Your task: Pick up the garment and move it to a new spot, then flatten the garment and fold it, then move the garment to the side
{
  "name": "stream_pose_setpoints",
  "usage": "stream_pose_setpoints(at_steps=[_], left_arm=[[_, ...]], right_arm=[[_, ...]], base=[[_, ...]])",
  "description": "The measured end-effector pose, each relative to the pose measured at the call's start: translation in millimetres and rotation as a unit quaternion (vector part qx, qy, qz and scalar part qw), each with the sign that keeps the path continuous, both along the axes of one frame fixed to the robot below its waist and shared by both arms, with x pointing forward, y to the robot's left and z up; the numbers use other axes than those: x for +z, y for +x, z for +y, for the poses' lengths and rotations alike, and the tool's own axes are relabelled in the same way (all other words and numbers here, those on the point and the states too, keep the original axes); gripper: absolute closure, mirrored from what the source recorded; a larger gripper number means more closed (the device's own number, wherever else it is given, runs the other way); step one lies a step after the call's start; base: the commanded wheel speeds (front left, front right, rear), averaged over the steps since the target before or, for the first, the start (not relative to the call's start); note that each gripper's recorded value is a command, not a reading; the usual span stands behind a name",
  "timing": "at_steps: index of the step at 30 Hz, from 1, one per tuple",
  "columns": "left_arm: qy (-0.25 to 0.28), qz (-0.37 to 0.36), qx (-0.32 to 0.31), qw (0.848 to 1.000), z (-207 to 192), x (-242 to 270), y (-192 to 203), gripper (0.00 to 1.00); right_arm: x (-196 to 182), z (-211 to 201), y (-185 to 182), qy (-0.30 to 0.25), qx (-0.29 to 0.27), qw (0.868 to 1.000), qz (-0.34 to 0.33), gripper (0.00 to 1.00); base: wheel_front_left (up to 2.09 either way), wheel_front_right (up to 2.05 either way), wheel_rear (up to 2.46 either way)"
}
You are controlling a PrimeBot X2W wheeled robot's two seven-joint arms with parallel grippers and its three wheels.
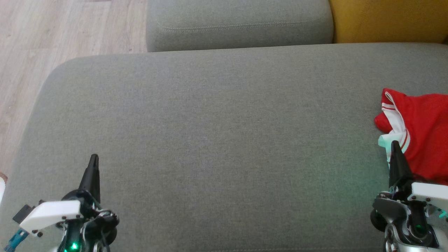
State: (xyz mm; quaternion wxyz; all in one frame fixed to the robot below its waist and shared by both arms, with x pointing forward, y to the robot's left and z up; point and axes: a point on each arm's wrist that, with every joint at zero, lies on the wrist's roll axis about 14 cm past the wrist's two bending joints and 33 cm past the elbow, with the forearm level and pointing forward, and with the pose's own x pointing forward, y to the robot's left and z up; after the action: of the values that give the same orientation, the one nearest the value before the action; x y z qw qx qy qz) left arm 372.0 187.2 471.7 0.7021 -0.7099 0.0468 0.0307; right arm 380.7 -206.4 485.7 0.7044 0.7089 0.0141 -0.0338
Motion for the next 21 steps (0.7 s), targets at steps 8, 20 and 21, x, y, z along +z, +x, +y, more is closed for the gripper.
stream_pose_setpoints(at_steps=[8,20,21], left_arm=[[0.0,0.0,0.0,1.0,0.0,0.0,0.0,1.0],[0.0,0.0,0.0,1.0,0.0,0.0,0.0,1.0],[0.0,0.0,0.0,1.0,0.0,0.0,0.0,1.0]], right_arm=[[0.0,0.0,0.0,0.0,0.0,1.0,0.0,1.0],[0.0,0.0,0.0,0.0,0.0,1.0,0.0,1.0],[0.0,0.0,0.0,0.0,0.0,1.0,0.0,1.0]], base=[[0.0,0.0,0.0],[0.0,0.0,0.0],[0.0,0.0,0.0]])
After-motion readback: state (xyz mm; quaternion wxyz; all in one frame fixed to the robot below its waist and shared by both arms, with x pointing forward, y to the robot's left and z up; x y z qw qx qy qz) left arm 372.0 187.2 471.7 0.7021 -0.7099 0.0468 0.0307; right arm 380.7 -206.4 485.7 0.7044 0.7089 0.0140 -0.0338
